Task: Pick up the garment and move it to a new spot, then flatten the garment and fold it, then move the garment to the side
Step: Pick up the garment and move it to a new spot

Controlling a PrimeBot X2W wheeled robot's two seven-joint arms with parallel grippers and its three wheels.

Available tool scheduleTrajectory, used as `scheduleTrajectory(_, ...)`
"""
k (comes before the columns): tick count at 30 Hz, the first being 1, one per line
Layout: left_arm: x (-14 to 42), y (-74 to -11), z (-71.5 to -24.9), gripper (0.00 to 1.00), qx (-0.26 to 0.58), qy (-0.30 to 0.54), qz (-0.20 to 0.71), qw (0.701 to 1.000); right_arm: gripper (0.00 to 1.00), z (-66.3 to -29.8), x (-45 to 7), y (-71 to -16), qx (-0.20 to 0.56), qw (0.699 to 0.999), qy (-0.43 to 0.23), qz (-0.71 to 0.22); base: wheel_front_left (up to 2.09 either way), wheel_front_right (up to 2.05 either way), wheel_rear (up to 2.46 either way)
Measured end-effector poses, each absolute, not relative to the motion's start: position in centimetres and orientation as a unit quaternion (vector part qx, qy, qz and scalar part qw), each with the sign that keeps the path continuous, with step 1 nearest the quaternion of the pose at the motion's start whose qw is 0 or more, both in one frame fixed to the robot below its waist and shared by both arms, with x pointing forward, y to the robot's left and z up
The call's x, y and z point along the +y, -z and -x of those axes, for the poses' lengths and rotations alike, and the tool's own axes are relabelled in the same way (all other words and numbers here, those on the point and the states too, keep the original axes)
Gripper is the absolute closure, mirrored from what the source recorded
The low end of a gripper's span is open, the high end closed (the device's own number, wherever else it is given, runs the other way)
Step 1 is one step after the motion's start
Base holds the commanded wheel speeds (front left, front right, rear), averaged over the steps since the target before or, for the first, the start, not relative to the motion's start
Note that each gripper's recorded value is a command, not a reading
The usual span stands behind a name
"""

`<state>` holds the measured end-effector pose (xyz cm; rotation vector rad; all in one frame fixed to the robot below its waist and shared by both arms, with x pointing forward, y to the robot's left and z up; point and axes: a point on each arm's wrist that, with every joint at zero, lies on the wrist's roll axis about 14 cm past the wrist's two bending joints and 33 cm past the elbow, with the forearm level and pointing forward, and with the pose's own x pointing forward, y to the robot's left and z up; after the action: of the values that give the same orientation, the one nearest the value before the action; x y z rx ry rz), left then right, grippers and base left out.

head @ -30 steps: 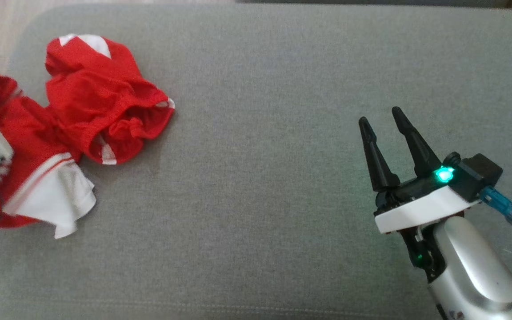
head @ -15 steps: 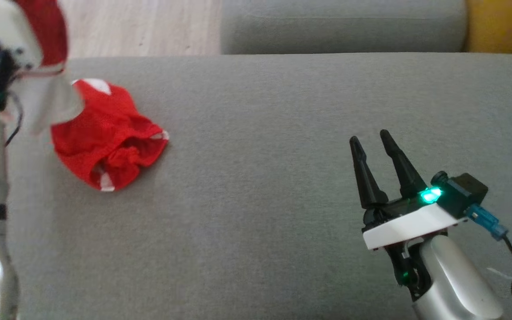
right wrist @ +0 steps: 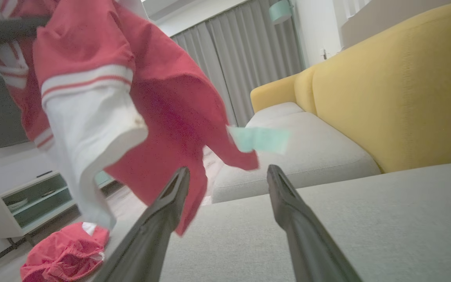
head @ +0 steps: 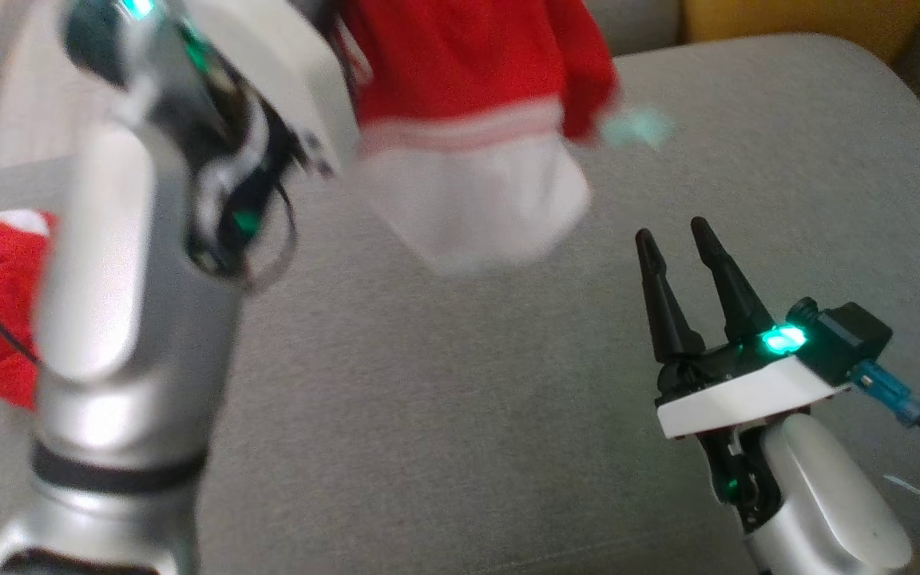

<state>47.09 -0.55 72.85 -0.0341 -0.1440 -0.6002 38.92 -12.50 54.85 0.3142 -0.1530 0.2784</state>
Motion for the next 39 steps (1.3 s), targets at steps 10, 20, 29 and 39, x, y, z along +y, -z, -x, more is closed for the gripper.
scheduleTrajectory(10,-5.7,-53.9,-46.1,1.00,0.102,0.328,0.075,0.936,0.00,-38.8,-16.9,-54.8,-0.083,0.982,-0.079,-0.150,0.00,0.00,0.00)
scheduleTrajectory(20,-4.5,-44.2,-44.6,0.00,0.190,0.304,0.052,0.932,0.00,-39.1,-18.1,-54.0,-0.071,0.985,-0.068,-0.140,0.00,0.00,0.00)
scheduleTrajectory(29,-3.7,-52.2,-46.3,0.00,0.068,0.301,0.071,0.948,0.00,-39.0,-17.5,-55.1,-0.084,0.984,-0.082,-0.137,0.00,0.00,0.00)
scheduleTrajectory(39,7.5,-55.6,-45.2,0.00,-0.038,0.148,0.089,0.984,0.00,-38.0,-16.9,-54.8,-0.080,0.983,-0.092,-0.137,0.00,0.00,0.00)
